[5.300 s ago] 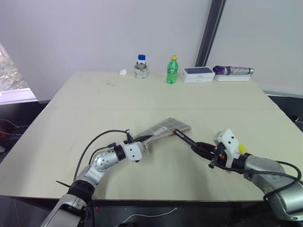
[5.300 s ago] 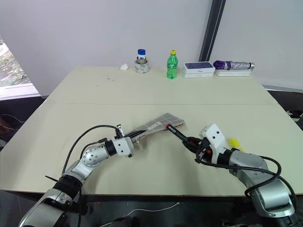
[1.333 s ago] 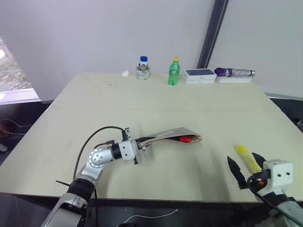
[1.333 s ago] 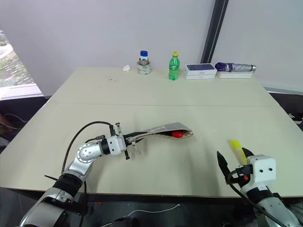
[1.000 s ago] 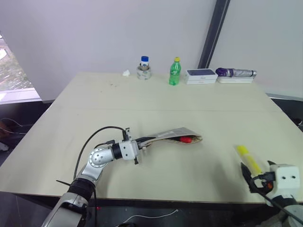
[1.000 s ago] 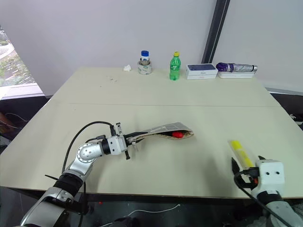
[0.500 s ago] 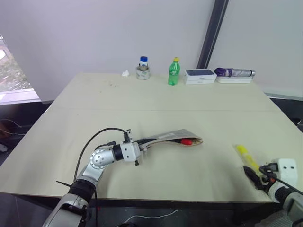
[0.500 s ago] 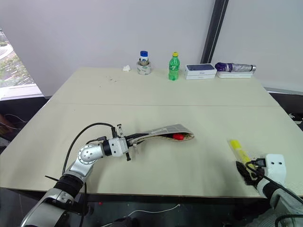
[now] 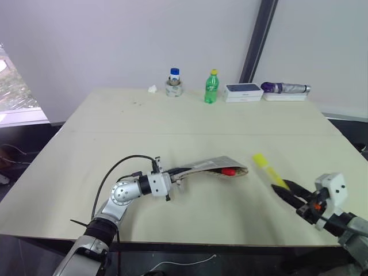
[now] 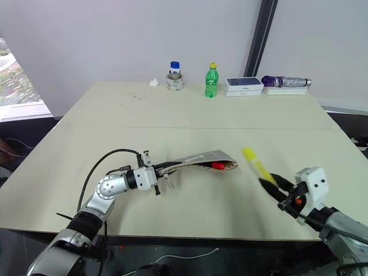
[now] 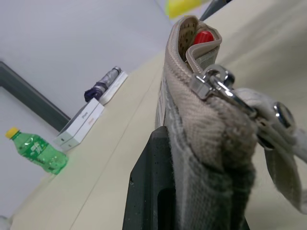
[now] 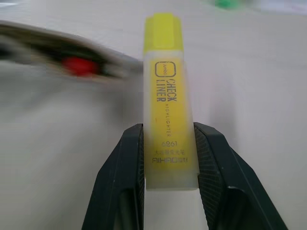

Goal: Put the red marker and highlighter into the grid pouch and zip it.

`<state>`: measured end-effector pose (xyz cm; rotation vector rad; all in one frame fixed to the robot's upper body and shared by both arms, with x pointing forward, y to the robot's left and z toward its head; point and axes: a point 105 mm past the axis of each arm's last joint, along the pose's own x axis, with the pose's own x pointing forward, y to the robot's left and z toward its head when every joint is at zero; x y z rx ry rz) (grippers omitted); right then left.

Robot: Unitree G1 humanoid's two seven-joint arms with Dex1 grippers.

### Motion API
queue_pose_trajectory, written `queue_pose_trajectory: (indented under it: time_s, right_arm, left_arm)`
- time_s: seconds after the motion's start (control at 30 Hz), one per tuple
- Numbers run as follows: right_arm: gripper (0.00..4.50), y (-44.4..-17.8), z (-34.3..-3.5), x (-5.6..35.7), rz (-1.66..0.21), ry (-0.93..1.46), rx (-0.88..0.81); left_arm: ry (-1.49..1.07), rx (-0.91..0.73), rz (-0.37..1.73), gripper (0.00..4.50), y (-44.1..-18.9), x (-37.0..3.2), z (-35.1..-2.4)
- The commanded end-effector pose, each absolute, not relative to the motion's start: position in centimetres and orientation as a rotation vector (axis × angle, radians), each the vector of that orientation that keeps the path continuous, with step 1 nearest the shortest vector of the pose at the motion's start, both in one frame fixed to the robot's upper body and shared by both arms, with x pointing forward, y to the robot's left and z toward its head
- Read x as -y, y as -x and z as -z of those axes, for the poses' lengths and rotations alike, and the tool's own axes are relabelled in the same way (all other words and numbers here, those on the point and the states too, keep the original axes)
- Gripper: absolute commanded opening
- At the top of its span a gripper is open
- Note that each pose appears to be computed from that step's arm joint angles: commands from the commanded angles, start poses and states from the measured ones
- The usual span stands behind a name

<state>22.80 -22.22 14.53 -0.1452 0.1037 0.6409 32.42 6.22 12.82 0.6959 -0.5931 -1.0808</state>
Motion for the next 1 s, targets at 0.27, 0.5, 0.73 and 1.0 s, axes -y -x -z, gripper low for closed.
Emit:
queue_pose_trajectory:
  time_s: [0.27,0.5,0.73,1.0]
  right_arm:
    - [0.89,-22.9,-13.5,21.3,-0.754,0.368,-0.147]
    - [0.89,-23.4,-15.7,20.9,-0.762,0.312,-0.035]
    - [0.89,-21.7,-14.8,19.9,-0.874,0.352,-0.089]
    - [0.89,-23.6,-14.6,21.5,-0.777,0.424,-0.073]
  left_arm:
    - [-0.698,0.638,1.06,0.0,-32.7,-6.1,-14.2]
    - [-0.677,0.624,1.055,0.0,-32.7,-5.8,-14.1]
    - [-0.684,0.617,1.049,0.0,-32.8,-6.0,-14.0]
    - [-0.691,0.626,1.062,0.0,-32.6,-5.9,-14.1]
